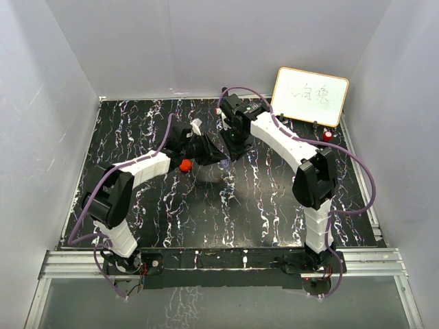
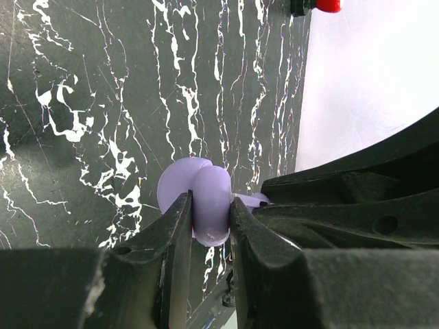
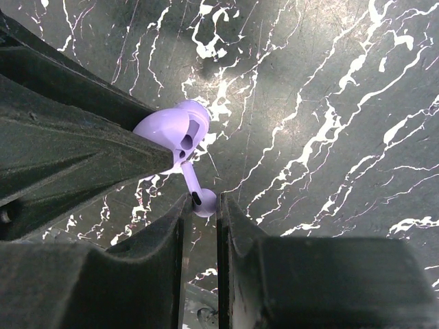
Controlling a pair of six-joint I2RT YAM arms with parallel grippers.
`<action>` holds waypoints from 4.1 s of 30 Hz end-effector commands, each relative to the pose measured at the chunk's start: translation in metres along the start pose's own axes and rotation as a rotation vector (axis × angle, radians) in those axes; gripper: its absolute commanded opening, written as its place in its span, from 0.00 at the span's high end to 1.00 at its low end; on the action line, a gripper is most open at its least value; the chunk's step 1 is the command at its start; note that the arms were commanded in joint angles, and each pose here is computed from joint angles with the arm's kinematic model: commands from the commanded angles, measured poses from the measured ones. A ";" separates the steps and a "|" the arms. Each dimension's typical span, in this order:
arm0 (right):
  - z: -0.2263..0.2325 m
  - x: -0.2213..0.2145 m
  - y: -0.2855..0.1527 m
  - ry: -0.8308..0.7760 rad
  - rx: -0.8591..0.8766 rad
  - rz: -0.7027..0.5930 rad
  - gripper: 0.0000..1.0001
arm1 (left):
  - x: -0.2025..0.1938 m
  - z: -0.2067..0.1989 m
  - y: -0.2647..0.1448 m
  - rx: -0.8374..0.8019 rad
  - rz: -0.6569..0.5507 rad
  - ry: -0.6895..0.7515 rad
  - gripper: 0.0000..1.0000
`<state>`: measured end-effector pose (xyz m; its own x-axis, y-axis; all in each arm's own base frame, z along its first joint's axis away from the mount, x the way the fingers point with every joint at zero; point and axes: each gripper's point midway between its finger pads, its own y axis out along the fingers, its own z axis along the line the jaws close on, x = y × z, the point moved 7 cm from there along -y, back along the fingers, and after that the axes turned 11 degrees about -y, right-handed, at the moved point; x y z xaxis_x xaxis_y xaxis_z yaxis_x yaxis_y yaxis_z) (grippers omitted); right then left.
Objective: Insert the wireless bluetooth earbuds into the charging case
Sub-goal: Place the earbud at the center of the board.
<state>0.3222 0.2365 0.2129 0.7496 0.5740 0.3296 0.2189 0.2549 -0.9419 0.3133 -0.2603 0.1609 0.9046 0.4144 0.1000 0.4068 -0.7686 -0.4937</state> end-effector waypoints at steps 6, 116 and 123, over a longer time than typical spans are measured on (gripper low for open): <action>0.004 0.003 0.003 -0.002 0.013 0.001 1.00 | 0.003 -0.020 -0.002 -0.037 -0.003 0.040 1.00; -0.017 -0.013 0.022 -0.003 -0.046 0.021 1.00 | 0.010 -0.004 -0.029 -0.029 -0.031 0.020 1.00; -0.015 -0.017 0.065 -0.151 0.048 -0.090 1.00 | 0.028 -0.024 -0.070 -0.104 -0.095 0.045 1.00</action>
<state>0.3168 0.2158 0.1333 0.7479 0.6290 0.2122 0.1280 0.1771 -0.9758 0.3173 -0.2175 0.1721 0.8746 0.4704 0.1173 0.4620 -0.7353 -0.4959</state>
